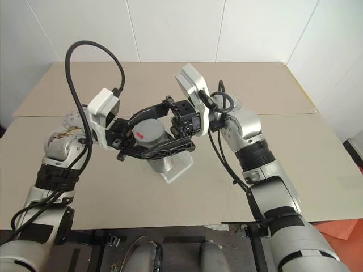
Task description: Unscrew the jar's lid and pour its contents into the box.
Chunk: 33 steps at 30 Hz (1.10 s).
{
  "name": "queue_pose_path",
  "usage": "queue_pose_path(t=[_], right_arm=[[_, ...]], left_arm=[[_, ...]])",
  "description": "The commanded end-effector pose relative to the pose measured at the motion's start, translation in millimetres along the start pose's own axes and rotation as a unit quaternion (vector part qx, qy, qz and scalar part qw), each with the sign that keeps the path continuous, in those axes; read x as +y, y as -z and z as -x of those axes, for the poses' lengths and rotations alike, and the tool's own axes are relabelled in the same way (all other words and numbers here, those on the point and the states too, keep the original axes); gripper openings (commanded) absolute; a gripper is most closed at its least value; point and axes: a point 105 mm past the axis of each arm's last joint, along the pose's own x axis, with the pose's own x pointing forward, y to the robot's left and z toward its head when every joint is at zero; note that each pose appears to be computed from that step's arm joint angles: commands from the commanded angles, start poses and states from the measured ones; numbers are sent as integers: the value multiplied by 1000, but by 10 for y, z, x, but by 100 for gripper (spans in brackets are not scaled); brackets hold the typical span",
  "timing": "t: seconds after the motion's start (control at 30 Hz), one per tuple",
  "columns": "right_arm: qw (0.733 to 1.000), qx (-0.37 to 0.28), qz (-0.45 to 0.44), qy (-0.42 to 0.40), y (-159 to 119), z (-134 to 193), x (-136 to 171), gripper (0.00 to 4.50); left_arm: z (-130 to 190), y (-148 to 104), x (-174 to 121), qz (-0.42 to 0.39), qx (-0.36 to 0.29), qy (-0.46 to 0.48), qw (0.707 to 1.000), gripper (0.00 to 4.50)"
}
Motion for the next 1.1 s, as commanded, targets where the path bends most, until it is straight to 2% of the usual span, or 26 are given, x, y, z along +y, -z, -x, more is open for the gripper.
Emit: queue_pose_path(t=[0.03,0.27,0.43,0.53,0.8,1.1], right_arm=[[997,0,51,55,-206,170,98,448],[977,22,54,207,-228,201,115,448],[948,48,34,313,-154,84,-62,448],[942,73,37,327,-66,-21,-130,448],[940,83,23,330,16,-216,-261,448],[922,99,28,372,67,-95,-415,448]], left_arm=[[164,-62,101,-21,9,-45,999,199],[290,7,251,-21,13,-103,994,199],[233,32,270,-21,3,-107,994,199],[187,58,251,-19,0,-100,995,199],[171,46,258,-21,0,-92,996,199],[194,56,243,-21,3,-95,995,199]])
